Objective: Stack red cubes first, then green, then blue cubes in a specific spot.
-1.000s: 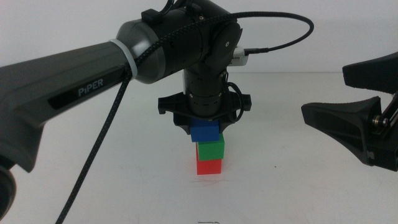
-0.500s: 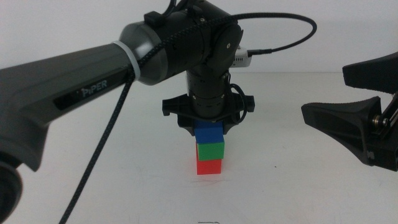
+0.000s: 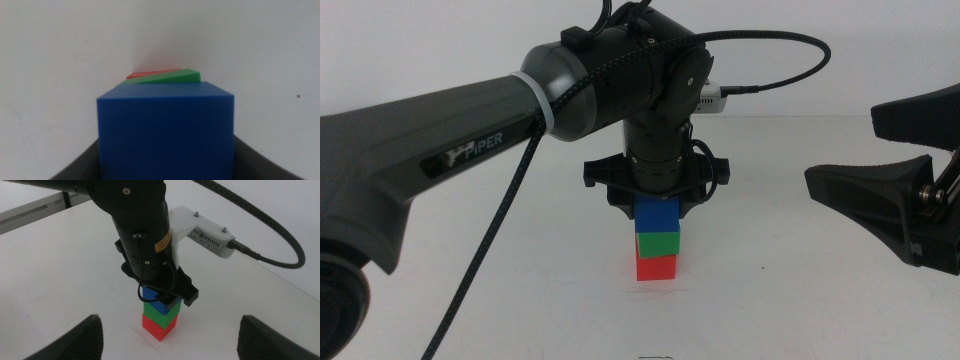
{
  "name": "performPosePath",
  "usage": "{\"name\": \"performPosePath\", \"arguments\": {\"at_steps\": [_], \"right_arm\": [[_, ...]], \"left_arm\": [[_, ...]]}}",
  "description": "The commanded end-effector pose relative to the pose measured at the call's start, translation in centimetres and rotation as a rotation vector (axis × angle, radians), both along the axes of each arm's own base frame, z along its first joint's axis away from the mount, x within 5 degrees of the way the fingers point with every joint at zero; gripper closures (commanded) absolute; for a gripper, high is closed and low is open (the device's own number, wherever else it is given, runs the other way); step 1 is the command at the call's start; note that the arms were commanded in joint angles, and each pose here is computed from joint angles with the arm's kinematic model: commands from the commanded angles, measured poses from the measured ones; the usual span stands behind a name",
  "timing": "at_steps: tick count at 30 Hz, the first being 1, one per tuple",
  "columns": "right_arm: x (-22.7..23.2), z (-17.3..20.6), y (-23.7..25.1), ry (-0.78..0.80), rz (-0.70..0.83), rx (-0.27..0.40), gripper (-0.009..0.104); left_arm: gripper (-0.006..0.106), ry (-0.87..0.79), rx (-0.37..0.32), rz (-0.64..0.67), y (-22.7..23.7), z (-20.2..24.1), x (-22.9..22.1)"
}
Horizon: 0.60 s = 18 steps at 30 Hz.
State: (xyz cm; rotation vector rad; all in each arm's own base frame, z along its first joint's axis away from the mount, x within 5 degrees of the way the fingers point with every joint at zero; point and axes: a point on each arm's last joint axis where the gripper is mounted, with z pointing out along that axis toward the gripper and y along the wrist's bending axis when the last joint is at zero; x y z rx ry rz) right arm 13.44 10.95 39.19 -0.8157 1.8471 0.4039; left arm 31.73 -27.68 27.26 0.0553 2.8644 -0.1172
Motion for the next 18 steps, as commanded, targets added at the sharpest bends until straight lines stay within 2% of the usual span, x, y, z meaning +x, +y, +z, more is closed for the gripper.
{"name": "performPosePath", "arguments": {"at_steps": [1, 5, 7, 13, 18], "right_arm": [[0.1, 1.6, -0.2, -0.089, -0.014, 0.054, 0.001], [0.1, 1.6, -0.2, -0.089, -0.014, 0.054, 0.001], [0.1, 1.6, -0.2, -0.089, -0.014, 0.054, 0.001], [0.1, 1.6, -0.2, -0.089, -0.014, 0.054, 0.001], [0.1, 1.6, -0.2, -0.089, -0.014, 0.054, 0.001]], "left_arm": [[0.04, -0.092, -0.044, -0.018, 0.4, 2.9, -0.2], [0.013, -0.119, -0.05, -0.045, 0.2, 3.0, 0.0], [0.006, -0.13, -0.056, -0.051, 0.2, 3.1, 0.0], [0.007, -0.169, -0.082, -0.066, 0.3, 4.3, -0.2], [0.007, -0.249, -0.061, -0.092, 1.8, 7.5, -1.0]]}}
